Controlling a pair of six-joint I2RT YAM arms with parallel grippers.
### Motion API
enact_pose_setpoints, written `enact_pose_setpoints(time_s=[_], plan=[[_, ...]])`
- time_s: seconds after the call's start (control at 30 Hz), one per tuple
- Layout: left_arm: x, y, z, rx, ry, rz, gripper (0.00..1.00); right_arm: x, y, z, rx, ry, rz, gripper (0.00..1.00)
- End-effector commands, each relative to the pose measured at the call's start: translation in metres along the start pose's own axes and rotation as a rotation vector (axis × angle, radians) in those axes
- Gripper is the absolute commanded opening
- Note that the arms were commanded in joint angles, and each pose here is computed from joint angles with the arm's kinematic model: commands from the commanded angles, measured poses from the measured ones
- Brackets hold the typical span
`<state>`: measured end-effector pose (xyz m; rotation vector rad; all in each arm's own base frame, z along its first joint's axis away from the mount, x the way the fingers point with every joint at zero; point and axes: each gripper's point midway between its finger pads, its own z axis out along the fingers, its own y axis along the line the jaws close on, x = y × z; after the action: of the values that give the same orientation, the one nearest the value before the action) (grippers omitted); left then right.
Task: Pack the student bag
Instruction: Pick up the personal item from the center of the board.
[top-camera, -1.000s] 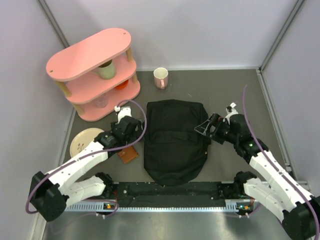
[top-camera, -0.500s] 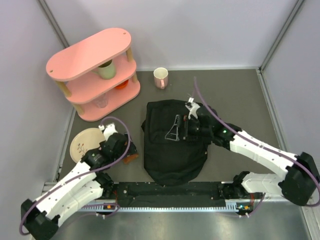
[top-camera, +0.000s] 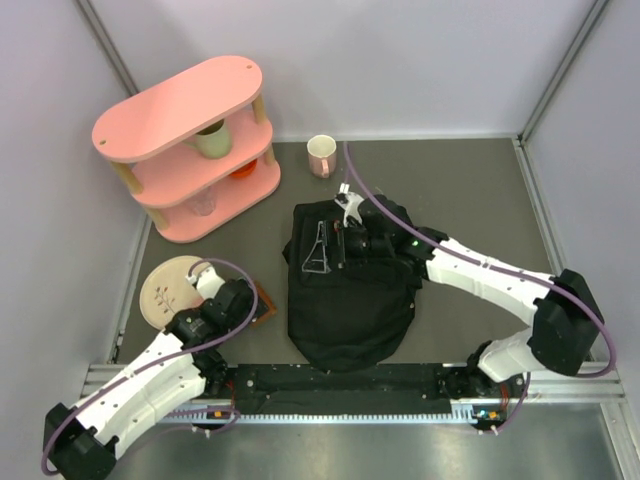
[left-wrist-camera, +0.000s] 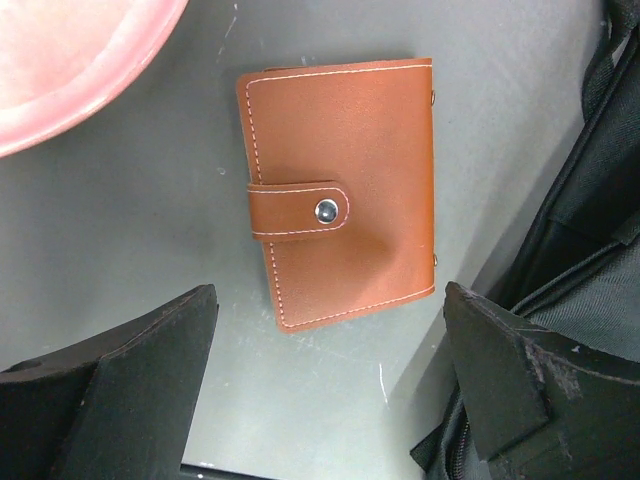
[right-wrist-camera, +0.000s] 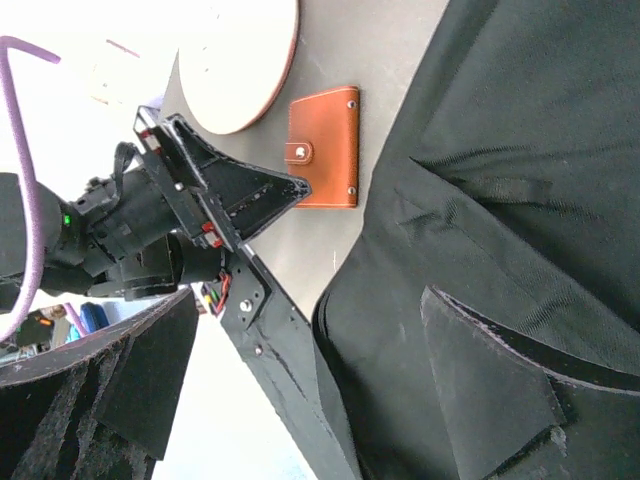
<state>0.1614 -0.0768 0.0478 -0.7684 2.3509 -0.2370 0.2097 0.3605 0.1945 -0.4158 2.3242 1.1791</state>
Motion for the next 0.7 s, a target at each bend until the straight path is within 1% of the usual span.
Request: enact_pose_setpoints(time_s=[0.0,0.1,0.23,0.27,0.43,0.47,0.53,0.57,0.67], plan=[[-0.002,-0.013,0.007,0.052,-0.021,-0.13,0.99,-0.011,0.029,0.003,-0.08,-0.004,-0.068,0.92],[-0.001,-0.014,0.009,0.049,-0.021,-0.132,0.99,-0.008,0.033,0.01,-0.1,0.025,-0.066,0.9],[0.0,-0.008,0.01,0.033,-0.024,-0.134,0.97,-0.002,0.038,0.025,-0.141,0.072,-0.05,0.78],[0.0,-0.008,0.009,0.042,-0.027,-0.143,0.95,0.002,0.039,0.031,-0.15,0.095,-0.043,0.73],[0.005,-0.015,0.013,0.127,-0.027,-0.197,0.81,0.014,0.047,0.054,-0.185,0.148,-0.036,0.65],[0.004,-0.015,0.013,0.142,-0.035,-0.216,0.75,0.013,0.051,0.057,-0.196,0.154,-0.037,0.63],[0.007,-0.011,0.016,0.142,-0.038,-0.236,0.7,0.019,0.047,0.068,-0.185,0.175,-0.025,0.62],[0.006,-0.011,0.016,0.152,-0.045,-0.244,0.68,0.018,0.05,0.071,-0.192,0.175,-0.03,0.61],[0.003,-0.009,0.017,0.149,-0.066,-0.245,0.67,0.017,0.05,0.081,-0.196,0.184,-0.038,0.61]])
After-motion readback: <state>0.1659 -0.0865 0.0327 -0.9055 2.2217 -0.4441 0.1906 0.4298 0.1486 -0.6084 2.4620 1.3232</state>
